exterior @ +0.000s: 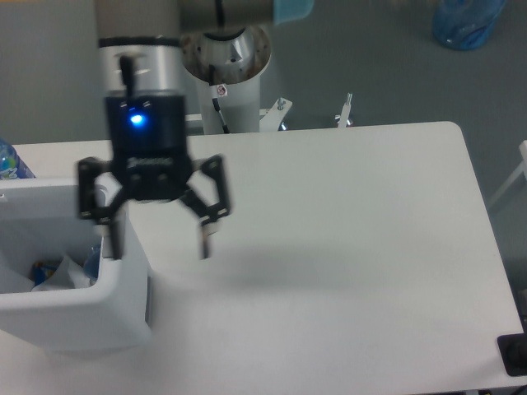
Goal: Place the trash in the trash can
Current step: 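Release the bottle into the bin and raise the gripper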
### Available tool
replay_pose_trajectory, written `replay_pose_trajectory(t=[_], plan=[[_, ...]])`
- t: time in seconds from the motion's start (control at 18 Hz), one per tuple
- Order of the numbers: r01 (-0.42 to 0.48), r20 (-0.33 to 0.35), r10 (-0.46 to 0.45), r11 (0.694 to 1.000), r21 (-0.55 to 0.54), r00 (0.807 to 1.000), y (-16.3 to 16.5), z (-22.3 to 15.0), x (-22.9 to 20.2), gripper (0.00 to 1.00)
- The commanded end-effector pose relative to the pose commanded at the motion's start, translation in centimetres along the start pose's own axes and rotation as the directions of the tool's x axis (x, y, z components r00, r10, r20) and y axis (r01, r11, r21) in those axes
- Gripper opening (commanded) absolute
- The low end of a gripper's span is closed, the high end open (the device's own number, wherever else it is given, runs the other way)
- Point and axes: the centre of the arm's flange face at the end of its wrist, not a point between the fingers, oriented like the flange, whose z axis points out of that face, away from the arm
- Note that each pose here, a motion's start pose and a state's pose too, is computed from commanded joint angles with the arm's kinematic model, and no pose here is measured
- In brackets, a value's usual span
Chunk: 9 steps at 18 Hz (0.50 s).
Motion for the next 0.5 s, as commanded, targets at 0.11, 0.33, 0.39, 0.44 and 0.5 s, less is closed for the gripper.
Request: replay_pose_trajectory(t=[0.11,0.33,0.39,0.44,0.5], plan=[[-0.099,0.026,0.102,0.992,-0.072,0.994,1.1,0.1,-2.0,1.00],[-0.261,-0.005,0.264,0.951,-0.167,0.965,2.9,-0.3,-4.9,1.00],[-0.279,-0.014,0.281,0.942,-0.185,0.959,3.3,-0.2,-5.6,1.00],[-0.287,-0.020,0.289,0.938,-0.196,0.957,3.6,-0.3,-5.9,1.00],[-0.285,-0.019,0.287,0.937,-0.200,0.958,3.7,-0.4,-6.2,1.00]])
